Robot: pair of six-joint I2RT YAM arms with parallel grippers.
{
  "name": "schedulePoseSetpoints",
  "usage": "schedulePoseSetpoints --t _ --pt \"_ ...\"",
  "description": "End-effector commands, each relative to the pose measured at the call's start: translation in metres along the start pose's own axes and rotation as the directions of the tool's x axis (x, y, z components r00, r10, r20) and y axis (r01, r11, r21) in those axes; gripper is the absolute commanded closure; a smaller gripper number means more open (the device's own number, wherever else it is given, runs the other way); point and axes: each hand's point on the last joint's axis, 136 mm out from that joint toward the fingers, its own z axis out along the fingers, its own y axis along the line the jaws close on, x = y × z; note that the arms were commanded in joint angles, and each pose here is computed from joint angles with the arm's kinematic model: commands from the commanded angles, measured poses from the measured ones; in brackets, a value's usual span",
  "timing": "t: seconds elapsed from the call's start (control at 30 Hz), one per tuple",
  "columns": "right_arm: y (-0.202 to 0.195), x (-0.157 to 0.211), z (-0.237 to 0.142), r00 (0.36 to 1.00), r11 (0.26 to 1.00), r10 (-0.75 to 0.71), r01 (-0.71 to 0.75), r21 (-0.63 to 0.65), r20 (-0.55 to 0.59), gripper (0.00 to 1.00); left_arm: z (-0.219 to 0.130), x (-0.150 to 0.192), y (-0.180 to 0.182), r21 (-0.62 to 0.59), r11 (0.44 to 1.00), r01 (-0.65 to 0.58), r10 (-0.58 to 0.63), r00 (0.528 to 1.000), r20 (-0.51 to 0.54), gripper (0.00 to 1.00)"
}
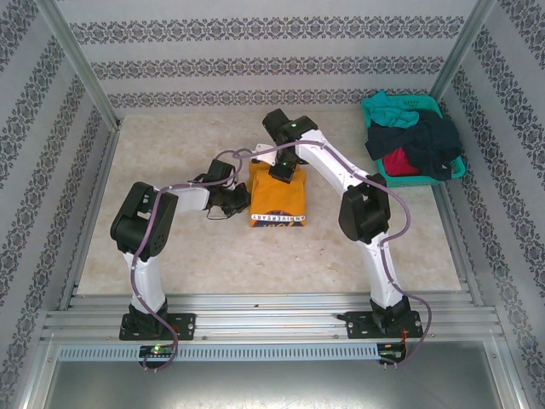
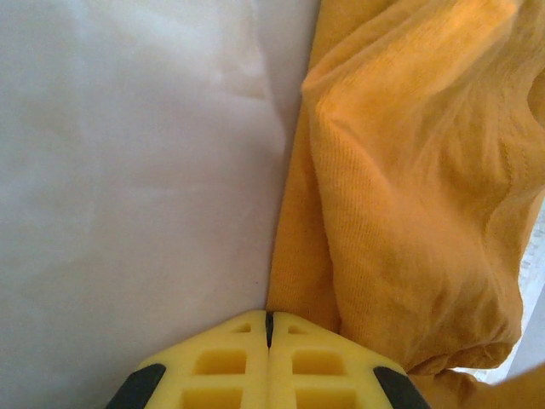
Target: Fold and stack the t-shirts
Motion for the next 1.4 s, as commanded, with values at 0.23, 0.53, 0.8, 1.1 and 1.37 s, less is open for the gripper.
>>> schedulePoseSetpoints --t 0.23,0.53,0.8,1.1,1.37 --pt "-0.04 -0.02 0.021 0.998 0.992 0.047 -0.052 0.111 0.052 1.0 0.007 0.015 0.031 -0.097 0.995 0.032 -0.04 0.996 -0.075 1.0" --pt "-0.065 -0.03 0.036 0.993 0.976 0.081 -0.096 0.196 0.084 0.94 0.005 0.015 0.031 -0.106 0.994 0.031 -0.039 0.996 -0.075 1.0" --pt "-0.075 -0.055 -0.008 0.911 0.952 0.243 -0.29 0.1 0.332 0.31 -0.001 0.015 0.032 -0.114 0.993 0.034 -0.041 0.998 -0.056 1.0" --pt "-0.081 -0.001 -0.024 0.547 0.642 0.735 -0.751 -0.154 0.4 0.17 -0.049 0.012 0.02 -0.1 0.994 -0.041 0.049 0.996 0.076 0.76" --pt "-0.042 0.029 0.031 0.347 0.358 0.932 -0.852 -0.382 0.101 0.22 -0.074 -0.02 -0.027 -0.017 0.988 -0.152 0.152 0.964 0.219 0.11"
